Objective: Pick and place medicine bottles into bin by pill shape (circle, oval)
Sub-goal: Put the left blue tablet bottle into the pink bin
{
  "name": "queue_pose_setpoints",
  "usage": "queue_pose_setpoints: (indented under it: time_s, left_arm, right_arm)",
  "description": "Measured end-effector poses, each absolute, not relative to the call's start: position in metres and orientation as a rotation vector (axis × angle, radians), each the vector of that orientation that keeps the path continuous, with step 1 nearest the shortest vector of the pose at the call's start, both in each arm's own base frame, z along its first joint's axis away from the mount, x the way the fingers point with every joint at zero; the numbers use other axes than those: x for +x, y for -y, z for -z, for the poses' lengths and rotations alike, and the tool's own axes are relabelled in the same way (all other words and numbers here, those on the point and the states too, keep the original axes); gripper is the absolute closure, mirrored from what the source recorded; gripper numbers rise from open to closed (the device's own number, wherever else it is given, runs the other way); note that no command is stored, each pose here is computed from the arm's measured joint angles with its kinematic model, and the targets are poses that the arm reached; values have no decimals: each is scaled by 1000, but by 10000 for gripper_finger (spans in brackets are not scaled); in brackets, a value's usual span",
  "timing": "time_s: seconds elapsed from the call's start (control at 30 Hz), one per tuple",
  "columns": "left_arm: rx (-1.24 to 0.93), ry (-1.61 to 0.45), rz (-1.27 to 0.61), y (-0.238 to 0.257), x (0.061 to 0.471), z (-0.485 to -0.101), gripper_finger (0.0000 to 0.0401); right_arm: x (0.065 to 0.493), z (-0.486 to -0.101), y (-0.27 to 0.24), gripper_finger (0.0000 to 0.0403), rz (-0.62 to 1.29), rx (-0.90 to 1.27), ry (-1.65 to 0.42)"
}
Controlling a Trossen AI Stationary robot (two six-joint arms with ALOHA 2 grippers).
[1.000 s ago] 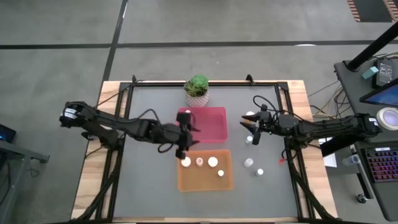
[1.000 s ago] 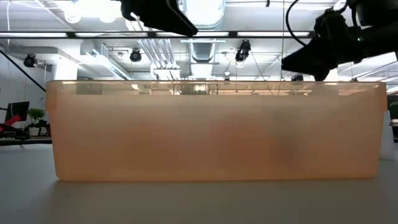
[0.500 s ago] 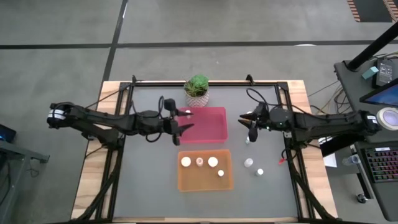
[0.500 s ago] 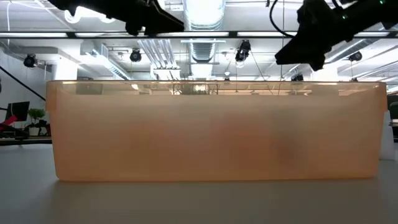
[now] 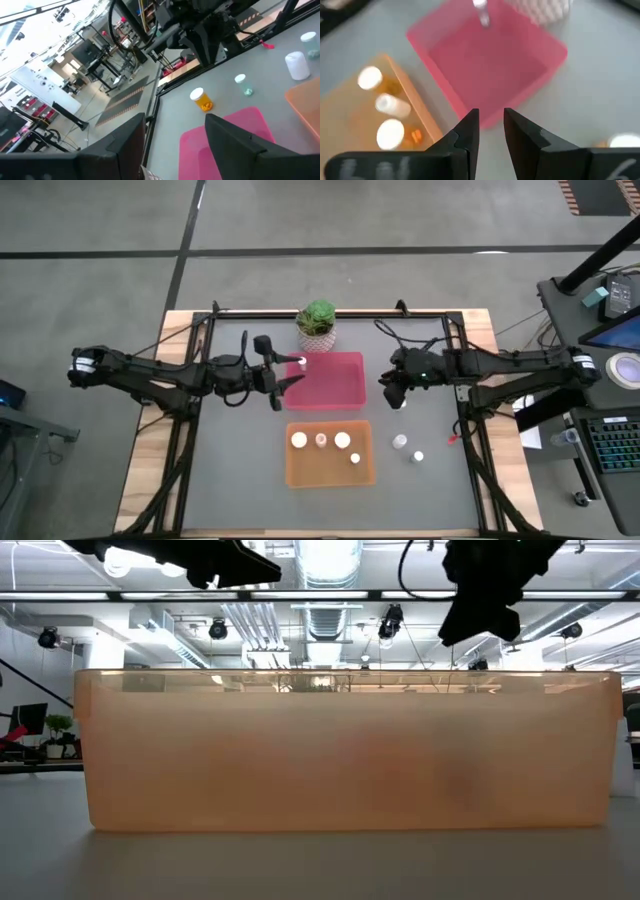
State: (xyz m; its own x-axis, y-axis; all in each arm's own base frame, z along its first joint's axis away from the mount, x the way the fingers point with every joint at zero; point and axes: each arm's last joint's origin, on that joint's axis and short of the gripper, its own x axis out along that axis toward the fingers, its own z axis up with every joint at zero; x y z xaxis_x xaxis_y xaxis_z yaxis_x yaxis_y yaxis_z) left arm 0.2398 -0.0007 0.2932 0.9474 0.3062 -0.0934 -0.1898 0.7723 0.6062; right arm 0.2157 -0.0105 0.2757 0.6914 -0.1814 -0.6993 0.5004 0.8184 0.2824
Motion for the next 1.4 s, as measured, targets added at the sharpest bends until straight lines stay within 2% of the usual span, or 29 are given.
queue_pose_setpoints:
  time_s: [0.47,0.77,0.9,1.07,1.4]
  left_arm:
    - [679,-217,-269,-1,242,-288,210]
    - [679,-217,-269,-1,242,-288,210]
    - [679,-217,-269,-1,242,-288,210]
    - [679,-217,-269,-1,242,-288,210]
    - [680,-224,-290,-1,242,-288,210]
  right_arm:
    - [231,-274,-7,344,685,648,-1266]
    - [239,-268,-20,345,689,798,-1388]
    - [239,-260,-20,342,748,833,-1406]
    - [237,-257,-20,305,780,859,-1408]
    - [229,-240,-18,185,838,837,-1430]
